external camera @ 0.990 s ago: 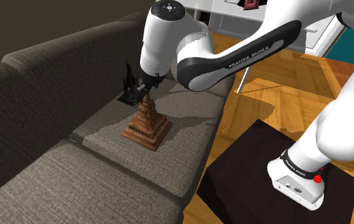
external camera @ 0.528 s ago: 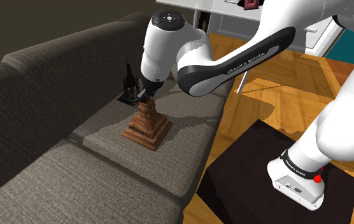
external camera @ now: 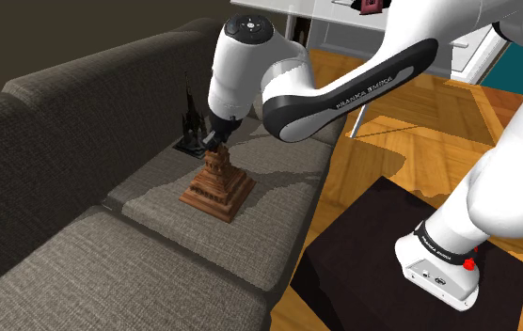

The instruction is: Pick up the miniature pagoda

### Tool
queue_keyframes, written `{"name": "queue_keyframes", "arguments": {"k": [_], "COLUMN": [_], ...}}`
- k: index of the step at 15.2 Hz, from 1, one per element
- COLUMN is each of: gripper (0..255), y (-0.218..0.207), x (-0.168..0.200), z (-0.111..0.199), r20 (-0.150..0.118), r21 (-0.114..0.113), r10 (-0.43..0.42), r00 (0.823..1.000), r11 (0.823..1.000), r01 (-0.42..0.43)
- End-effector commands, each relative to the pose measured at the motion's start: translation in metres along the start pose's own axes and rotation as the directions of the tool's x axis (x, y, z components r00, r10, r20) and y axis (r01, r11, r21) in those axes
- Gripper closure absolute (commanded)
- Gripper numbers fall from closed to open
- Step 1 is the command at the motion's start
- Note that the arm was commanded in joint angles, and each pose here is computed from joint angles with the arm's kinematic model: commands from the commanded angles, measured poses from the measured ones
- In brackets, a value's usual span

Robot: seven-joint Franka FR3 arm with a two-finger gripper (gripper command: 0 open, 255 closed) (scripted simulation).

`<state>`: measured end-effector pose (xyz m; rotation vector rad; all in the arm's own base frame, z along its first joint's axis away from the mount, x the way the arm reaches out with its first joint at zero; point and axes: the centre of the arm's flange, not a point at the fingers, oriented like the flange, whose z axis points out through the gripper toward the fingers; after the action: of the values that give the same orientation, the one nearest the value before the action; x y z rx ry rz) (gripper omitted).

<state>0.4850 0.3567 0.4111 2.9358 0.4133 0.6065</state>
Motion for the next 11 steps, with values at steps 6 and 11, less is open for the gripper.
{"name": "queue_keyframes", "arguments": {"k": [6,11], "gripper": [255,255], "y": [0.006,0.01], "x": [0.012,0.022], "z": [-0.03,-0.054], "r20": [0.003,0.003], "r21": [-0.001,-0.001], "r10": [0.0,0.0], "r00": [1.0,1.0], "r11": [1.0,1.0], "r01": [0.0,0.0]}}
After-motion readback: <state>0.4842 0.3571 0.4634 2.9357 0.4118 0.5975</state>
